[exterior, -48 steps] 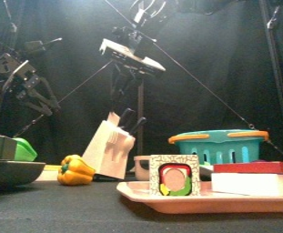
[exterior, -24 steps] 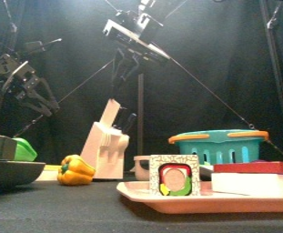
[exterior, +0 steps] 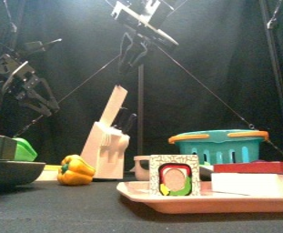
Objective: Pull out cleaver
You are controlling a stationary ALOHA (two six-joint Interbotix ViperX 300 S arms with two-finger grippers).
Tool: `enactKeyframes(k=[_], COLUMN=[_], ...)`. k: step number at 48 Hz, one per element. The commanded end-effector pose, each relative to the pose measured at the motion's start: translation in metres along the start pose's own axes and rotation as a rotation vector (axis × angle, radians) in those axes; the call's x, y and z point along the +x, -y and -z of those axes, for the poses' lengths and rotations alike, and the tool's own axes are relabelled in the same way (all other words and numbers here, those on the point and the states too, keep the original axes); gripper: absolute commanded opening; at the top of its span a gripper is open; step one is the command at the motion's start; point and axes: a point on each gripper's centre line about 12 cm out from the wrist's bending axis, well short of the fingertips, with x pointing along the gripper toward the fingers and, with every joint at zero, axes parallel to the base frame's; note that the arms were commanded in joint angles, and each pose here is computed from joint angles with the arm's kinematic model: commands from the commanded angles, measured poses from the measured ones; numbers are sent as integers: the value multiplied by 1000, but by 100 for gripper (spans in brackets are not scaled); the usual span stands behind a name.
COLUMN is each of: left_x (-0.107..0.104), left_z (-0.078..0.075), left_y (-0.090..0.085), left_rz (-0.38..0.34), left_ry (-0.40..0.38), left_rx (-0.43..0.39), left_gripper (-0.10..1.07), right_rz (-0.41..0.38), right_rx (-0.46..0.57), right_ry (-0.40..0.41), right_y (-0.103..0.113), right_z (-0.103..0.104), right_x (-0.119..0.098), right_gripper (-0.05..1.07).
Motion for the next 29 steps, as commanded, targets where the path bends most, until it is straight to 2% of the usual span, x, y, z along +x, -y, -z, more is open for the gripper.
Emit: enactKeyframes(k=[1,12,29], left_x=[0,0,0], left_z=[-5,-5,-5], left_y=[1,1,1], left_rz=[-1,-1,-1], left_ry=[10,9,9], left_rx=[-2,-3,-7], left_gripper=[95,95,95], right_rz=[-28,-33,-42], right_rx=[36,26,18], right_ry=[40,49,52], right_y=[4,4,3], right_z=[-20,-19,-18], right_x=[-23,-36,-40], right_gripper=[44,44,44])
